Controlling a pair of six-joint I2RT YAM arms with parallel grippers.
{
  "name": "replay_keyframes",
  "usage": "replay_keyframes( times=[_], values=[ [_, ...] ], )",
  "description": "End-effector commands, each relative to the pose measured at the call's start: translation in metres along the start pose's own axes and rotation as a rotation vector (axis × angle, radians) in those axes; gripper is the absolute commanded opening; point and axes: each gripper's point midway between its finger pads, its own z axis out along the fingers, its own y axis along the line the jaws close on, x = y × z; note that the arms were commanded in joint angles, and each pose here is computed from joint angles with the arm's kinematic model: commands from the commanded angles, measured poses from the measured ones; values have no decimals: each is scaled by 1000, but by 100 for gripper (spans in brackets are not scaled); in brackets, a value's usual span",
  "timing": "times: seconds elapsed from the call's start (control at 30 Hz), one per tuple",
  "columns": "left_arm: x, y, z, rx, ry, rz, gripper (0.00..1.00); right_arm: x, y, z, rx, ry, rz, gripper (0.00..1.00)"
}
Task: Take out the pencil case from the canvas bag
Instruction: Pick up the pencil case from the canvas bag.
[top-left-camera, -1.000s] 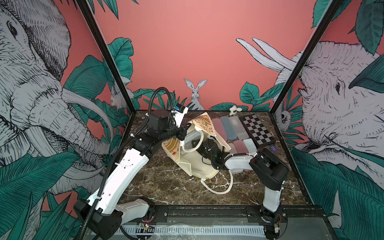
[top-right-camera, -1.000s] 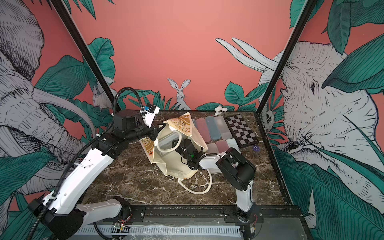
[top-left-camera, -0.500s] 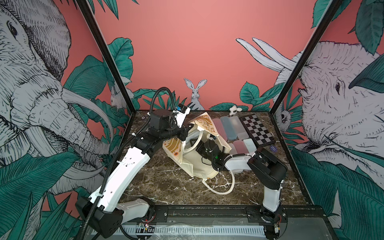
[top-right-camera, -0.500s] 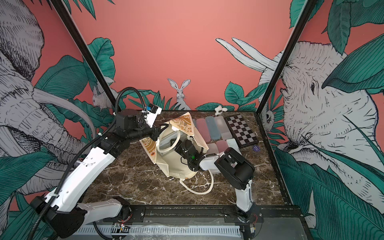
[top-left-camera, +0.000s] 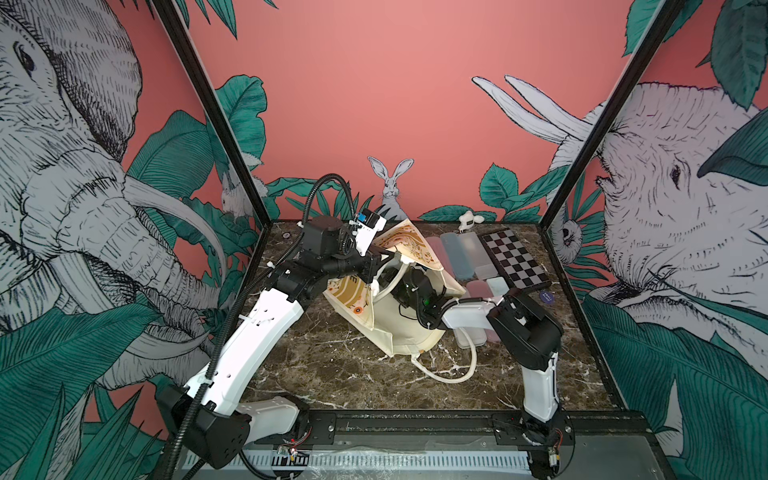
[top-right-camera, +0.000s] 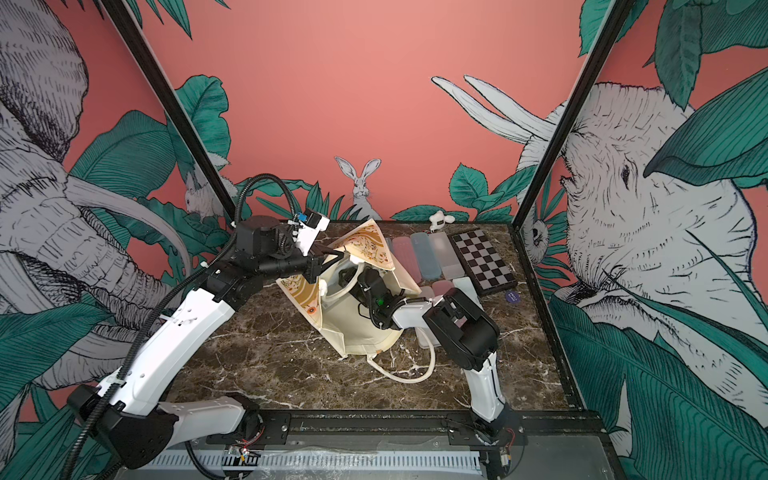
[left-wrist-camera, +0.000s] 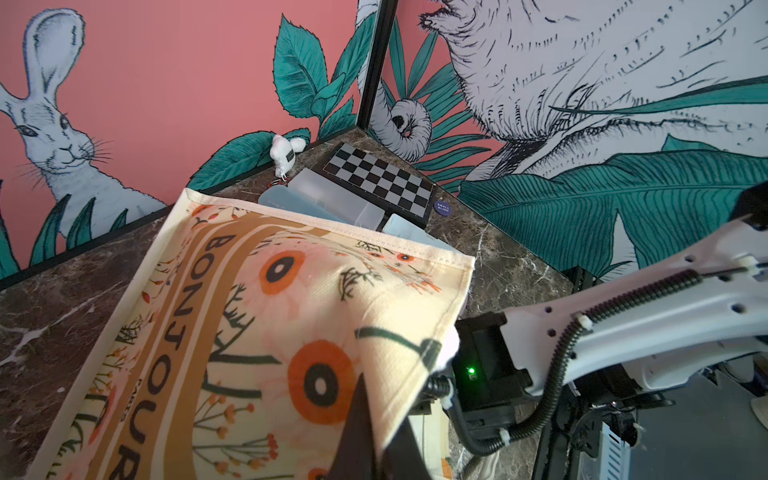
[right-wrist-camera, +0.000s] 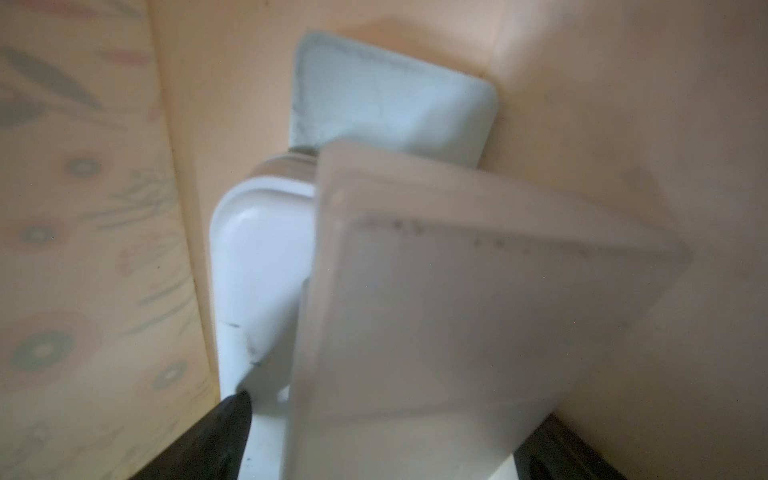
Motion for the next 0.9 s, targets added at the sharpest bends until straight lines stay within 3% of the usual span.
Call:
replay_keyframes(
  times=[0.0,0.27,0.43,0.67,0.87],
  values=[
    [-38,-41,-20,164,-112,104,0,-14,-6,11,29,-21,166,98],
    [-32,-47,-18,212,-88,98,0,-20,-16,23,140,2,182,98],
    [-30,-33,-18,125,-78,98,0,-25,-8,29,25,-17,207,98],
    [-31,-2,-20,-69,-83,90,0,-28,8,19,-106,-32,171,83],
    [-29,13,-22,-158,-82,85,0,-32,20,6,-160,-46,116,76]
  ],
)
